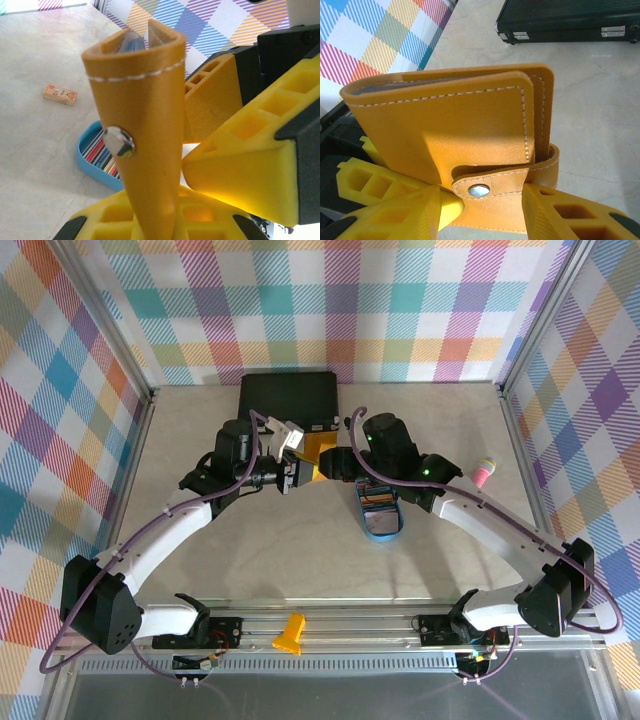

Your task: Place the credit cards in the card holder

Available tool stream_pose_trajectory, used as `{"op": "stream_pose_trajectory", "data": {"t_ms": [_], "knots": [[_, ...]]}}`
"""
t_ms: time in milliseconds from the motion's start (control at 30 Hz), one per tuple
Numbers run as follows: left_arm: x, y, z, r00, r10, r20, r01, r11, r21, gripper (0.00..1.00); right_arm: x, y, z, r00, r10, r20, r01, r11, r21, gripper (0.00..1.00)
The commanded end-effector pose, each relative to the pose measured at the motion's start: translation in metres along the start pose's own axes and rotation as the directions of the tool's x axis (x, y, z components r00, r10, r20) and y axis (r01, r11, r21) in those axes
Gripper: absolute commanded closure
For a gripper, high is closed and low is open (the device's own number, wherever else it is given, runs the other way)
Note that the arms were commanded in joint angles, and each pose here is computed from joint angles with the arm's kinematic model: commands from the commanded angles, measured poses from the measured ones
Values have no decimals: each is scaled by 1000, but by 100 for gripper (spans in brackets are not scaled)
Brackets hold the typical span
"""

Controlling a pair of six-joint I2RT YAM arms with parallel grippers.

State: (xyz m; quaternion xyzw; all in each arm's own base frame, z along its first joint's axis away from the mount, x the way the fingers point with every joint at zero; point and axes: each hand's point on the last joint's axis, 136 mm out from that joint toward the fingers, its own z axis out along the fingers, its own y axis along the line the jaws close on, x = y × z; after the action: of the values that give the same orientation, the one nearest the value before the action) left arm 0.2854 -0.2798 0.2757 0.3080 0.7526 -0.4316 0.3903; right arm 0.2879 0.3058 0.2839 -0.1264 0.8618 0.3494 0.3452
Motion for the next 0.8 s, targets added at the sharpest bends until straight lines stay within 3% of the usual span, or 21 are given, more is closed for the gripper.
{"op": "stream_pose_trajectory", "data": {"t_ms": [0, 267, 567, 767], "knots": [[-6, -48, -6, 992, 114, 47, -121, 973, 197, 100, -13, 3, 2, 999, 25, 36, -26, 1000, 7, 54], [-1, -64, -8, 988, 148, 52, -157, 944, 291, 100, -19, 5, 4, 996, 78, 52, -78, 997, -8, 51], [-2, -65, -11, 984, 166, 66, -178, 943, 283, 100, -14, -8, 9, 995, 92, 24, -93, 995, 45, 62], [-4, -57, -9, 988, 145, 44, -152, 962, 229, 100, -10, -20, 9, 998, 67, -2, -66, 992, 108, 76]]}}
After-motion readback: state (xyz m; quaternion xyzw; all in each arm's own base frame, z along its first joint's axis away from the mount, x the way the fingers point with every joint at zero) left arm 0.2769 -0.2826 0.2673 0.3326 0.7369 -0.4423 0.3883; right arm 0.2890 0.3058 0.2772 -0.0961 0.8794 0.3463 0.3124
